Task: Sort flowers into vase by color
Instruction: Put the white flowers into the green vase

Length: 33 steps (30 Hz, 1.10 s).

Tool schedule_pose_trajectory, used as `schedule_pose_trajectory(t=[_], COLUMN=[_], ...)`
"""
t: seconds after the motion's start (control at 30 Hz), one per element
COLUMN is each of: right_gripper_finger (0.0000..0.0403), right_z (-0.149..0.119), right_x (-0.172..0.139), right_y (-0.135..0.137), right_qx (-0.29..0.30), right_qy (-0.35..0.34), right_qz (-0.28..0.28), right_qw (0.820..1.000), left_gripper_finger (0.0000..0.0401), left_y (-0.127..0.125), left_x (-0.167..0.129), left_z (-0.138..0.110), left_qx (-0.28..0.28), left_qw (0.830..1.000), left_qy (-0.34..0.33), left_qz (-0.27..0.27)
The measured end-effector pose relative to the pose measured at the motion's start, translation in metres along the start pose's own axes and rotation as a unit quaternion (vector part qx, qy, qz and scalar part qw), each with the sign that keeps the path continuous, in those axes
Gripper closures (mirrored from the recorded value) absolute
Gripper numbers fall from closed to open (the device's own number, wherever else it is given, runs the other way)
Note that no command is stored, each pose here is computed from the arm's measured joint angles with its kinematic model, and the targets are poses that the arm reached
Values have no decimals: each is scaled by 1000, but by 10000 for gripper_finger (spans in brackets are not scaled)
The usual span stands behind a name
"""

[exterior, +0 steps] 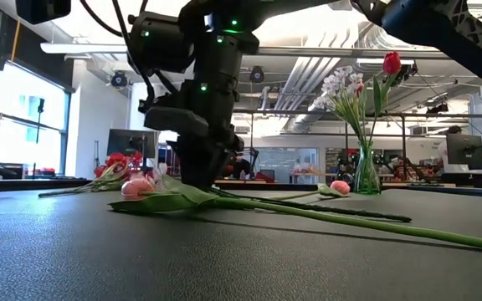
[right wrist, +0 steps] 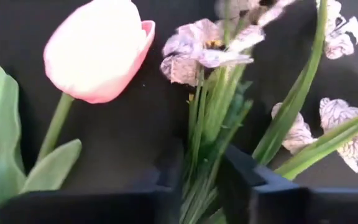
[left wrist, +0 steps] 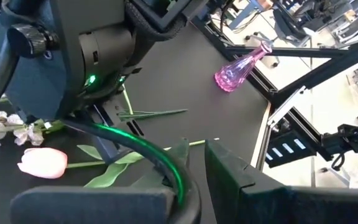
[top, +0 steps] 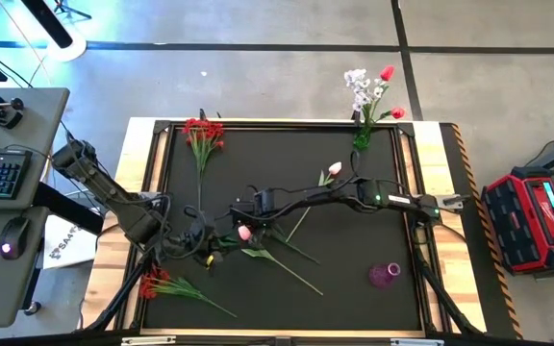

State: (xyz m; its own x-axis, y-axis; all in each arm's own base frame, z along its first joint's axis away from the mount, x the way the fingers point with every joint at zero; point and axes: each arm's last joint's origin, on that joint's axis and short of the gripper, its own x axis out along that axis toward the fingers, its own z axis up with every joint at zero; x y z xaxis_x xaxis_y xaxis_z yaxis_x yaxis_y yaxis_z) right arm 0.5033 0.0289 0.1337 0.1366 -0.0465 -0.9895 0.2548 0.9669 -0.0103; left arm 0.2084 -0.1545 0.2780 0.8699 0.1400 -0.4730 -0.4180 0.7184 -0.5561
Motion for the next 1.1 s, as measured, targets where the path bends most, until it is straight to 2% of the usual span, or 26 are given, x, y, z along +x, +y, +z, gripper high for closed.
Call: schedule_pose_trajectory(t=[0.07, 0.13, 0.3, 0.53, 0.83, 0.97, 1.1], right_gripper_finger=[373, 393, 393, 400, 402, 402, 403], right_z=[0, -2, -1, 6, 0, -14, -36], right_x=[-4, -12, -44, -89, -184, -230, -281], right_y=[-2, -3, -15, -44, -79, -93, -101], right_qx=[-9, -17, -13, 19, 62, 70, 71], right_qy=[0, 2, -22, -73, -203, -260, -334], right_qz=[0, -1, -9, 30, 61, 53, 30], right_qw=[1000, 1000, 1000, 997, 975, 962, 939], left_gripper_finger=[364, 364, 364, 364, 364, 364, 364], left_y=[0, 0, -2, -7, -9, -9, -9], left_x=[0, 0, 1, 0, 0, 0, 1], left_z=[0, 0, 3, 6, 8, 8, 7], left_qx=[-3, -5, -13, 2, 2, -6, -3], left_qw=[1000, 1000, 1000, 999, 999, 998, 998], left_qy=[-1, -1, -12, -28, -48, -50, -57], left_qz=[0, 0, -5, -23, -24, -26, -19])
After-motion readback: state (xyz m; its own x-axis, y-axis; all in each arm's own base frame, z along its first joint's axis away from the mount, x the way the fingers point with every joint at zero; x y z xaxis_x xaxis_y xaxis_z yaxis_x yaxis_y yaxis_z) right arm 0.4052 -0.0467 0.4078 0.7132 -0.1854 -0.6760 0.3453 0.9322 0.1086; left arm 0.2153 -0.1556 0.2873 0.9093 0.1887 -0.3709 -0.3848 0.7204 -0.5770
